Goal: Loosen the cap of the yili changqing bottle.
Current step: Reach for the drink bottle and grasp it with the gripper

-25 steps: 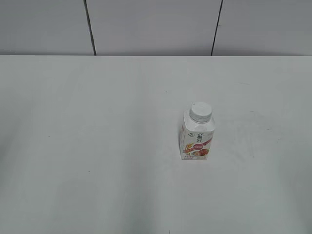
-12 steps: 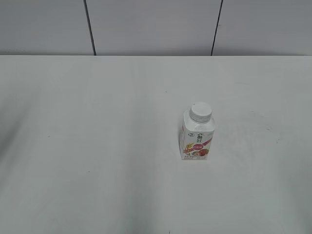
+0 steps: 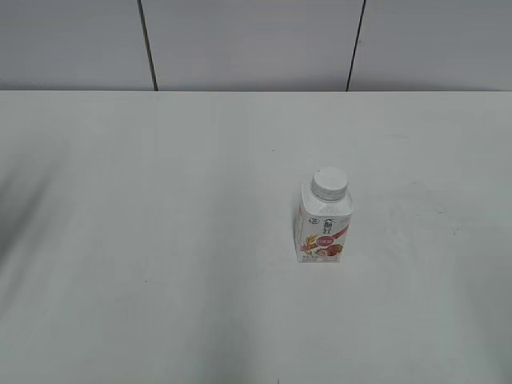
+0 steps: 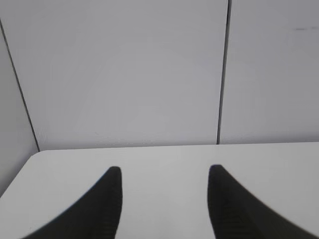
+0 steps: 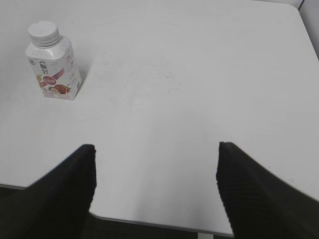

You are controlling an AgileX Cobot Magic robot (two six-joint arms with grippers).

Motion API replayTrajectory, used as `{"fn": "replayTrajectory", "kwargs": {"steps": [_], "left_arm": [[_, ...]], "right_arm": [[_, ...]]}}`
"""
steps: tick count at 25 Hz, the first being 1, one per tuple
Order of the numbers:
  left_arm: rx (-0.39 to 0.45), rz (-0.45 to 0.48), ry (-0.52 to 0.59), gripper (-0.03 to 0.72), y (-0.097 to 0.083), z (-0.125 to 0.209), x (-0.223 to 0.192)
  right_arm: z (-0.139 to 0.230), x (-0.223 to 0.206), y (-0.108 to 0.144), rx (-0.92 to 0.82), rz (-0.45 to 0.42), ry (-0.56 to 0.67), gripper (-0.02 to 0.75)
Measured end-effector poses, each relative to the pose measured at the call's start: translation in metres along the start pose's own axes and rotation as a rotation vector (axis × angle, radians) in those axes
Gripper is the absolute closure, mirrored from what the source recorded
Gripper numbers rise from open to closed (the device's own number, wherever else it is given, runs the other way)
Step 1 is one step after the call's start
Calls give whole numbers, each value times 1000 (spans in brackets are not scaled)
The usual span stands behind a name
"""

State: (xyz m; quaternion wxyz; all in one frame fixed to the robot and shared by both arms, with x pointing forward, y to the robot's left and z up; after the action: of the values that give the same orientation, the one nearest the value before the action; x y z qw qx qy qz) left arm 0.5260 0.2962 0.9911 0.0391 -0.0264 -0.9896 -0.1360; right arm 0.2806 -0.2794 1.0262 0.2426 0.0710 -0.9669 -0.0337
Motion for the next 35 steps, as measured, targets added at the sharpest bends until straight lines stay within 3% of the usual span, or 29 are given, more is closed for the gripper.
{"fn": "replayTrajectory", "kwargs": {"steps": [8,12,17,23,30,35], "left_arm": [[-2,14,-48,344,-8,16,-19],[-35,133,-55,344,-29,30,-26],[-13,273,-61,344,-54,45,-31],[-85,605,-99,332,-101,51,-38],[-137,1025,-113,211,-145,66,-42],[-187,1194,-125,198,-168,73,-47]], "right_arm": [[0,0,0,0,0,-1,146],[0,0,0,0,0,-1,146],[0,0,0,0,0,-1,146],[0,0,0,0,0,-1,146],[0,0,0,0,0,-1,146],[0,0,0,0,0,-1,146]]}}
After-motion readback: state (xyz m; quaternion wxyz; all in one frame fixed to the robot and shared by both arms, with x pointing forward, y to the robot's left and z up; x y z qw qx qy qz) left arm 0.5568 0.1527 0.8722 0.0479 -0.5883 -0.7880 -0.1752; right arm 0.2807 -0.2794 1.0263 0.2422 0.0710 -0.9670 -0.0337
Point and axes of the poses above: a point on each arm's last joint axis where the gripper is mounted, x pointing back along that axis away from the gripper, y along the wrist's bending axis when the last joint is at zero, z = x × y, the point moved 6 cm from there along -x, pointing out along that axis toward the gripper, and after that the axes turned 12 degrees about -x, right-handed, at the moved point
